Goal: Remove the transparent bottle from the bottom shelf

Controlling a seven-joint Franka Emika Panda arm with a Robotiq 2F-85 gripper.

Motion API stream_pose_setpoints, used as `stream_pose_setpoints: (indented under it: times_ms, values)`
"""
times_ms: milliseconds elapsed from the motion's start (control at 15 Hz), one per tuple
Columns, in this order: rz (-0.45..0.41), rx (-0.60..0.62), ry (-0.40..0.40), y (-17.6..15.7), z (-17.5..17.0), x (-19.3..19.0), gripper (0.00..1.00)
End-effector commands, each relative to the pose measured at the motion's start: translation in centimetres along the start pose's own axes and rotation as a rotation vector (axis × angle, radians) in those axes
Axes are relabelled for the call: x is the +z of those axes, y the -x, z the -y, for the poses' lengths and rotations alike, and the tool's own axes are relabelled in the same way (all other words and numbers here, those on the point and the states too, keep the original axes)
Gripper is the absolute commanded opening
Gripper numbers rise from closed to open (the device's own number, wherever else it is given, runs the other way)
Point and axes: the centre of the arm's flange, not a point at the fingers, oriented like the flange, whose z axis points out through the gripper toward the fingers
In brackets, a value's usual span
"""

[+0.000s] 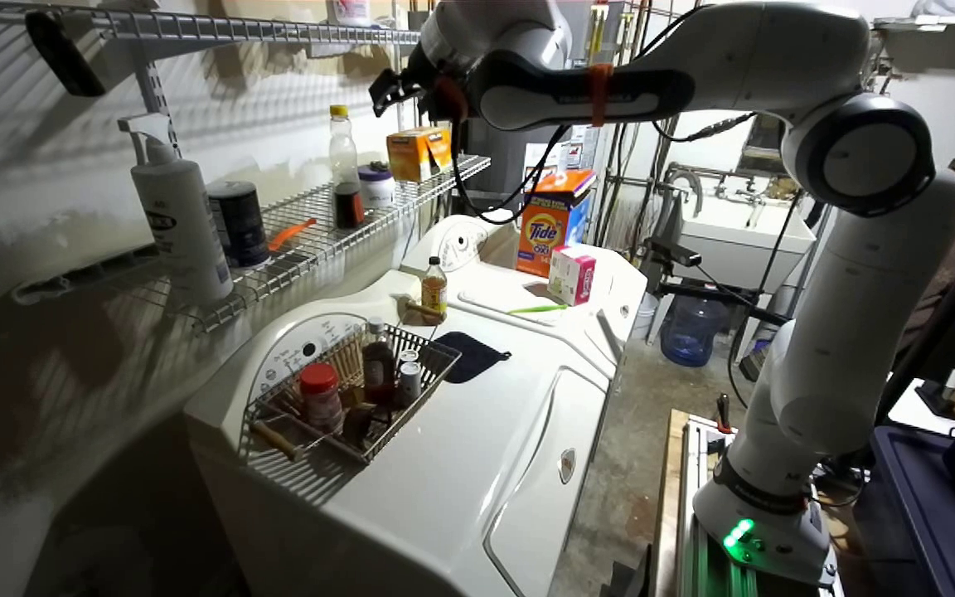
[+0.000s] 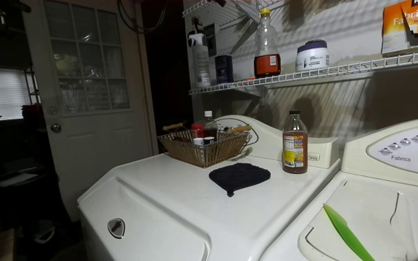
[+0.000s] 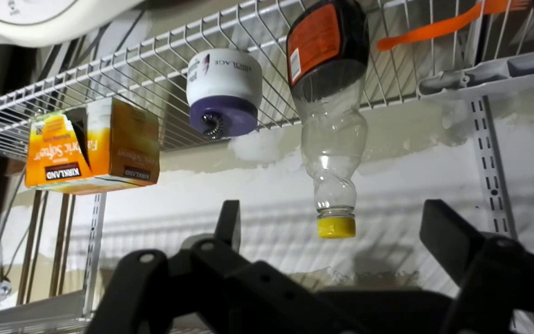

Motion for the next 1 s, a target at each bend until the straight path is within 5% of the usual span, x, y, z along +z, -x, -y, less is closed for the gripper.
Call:
stream_pose_setpoints:
  times_ms: [0, 333, 400, 933]
  values:
    - [-0.089, -0.009, 0.028, -1.9, 3.4, 3.2, 1.00]
    - [-0.167, -0.041, 0.069, -2.1, 5.7, 6.9, 1.00]
    - [-0.115, -0.044, 0.053, -0.5, 3.9, 5.1, 1.00]
    - [-0.138, -0.049, 0.059, -1.0, 4.7, 6.3, 1.00]
